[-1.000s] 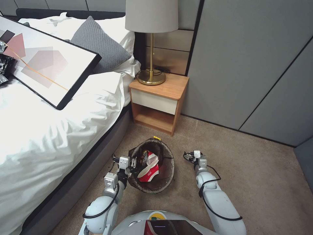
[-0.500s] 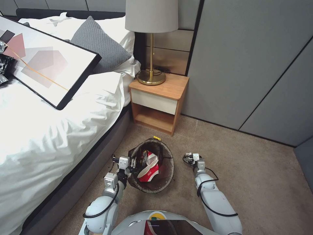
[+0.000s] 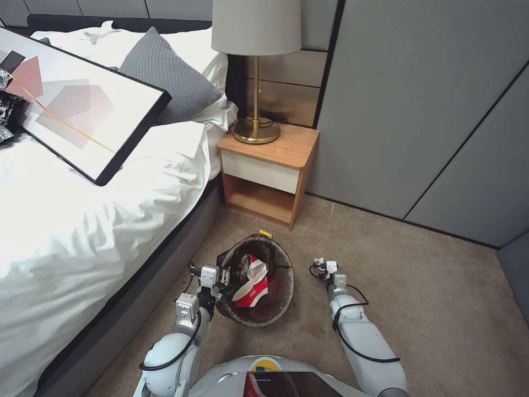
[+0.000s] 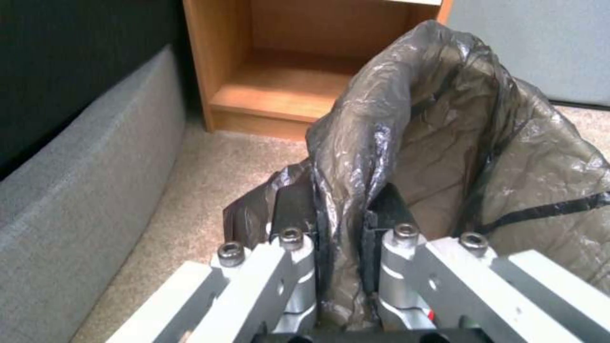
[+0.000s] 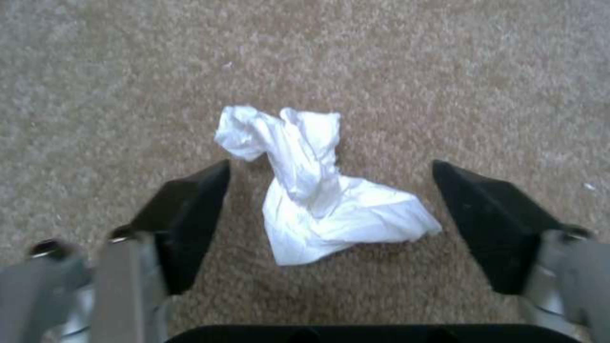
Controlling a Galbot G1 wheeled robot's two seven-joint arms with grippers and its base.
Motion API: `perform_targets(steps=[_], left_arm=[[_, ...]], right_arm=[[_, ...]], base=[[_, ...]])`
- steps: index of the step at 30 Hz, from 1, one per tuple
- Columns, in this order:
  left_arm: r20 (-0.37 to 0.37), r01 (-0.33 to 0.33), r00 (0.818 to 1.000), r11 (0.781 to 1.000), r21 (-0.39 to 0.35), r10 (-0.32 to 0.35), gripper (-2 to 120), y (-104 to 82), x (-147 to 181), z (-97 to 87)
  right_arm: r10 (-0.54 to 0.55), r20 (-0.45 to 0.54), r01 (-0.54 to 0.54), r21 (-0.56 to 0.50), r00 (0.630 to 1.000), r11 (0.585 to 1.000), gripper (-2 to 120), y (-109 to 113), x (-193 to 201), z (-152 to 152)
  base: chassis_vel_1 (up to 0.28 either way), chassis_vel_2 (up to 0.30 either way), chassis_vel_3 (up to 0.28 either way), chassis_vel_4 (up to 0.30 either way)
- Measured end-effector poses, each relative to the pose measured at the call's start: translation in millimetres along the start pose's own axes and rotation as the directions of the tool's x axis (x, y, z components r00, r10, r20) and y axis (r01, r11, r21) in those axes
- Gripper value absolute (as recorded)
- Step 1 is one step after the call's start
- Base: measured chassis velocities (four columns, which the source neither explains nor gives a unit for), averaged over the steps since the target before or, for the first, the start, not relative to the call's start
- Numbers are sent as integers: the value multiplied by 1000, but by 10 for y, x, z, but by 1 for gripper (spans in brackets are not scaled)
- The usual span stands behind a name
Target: Pick up the trash bin, then pick up the garbage from the floor and place it into the trash bin.
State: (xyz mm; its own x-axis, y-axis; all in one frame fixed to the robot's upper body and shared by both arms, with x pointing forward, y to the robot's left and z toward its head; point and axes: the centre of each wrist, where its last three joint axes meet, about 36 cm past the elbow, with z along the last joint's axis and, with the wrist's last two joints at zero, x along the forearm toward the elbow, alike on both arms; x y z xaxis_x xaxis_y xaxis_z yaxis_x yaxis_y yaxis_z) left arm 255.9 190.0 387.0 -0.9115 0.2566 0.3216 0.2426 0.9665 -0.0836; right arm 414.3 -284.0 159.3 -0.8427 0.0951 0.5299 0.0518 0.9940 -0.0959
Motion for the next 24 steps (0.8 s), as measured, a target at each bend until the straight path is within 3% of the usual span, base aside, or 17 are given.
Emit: perform_targets(steps=[18,24], left_arm=[[-1,-1,1000,1000,-3,1,7,0,12,6],[3,0,1000,1000,-5,0,7,9,0,-6]], right_arm=[[-14,13,14,7,1000,1000,5,-29,-57,98],[-16,25,16,9,1000,1000,0,-31,-71,87]], base=[[0,0,0,0],[0,0,0,0]])
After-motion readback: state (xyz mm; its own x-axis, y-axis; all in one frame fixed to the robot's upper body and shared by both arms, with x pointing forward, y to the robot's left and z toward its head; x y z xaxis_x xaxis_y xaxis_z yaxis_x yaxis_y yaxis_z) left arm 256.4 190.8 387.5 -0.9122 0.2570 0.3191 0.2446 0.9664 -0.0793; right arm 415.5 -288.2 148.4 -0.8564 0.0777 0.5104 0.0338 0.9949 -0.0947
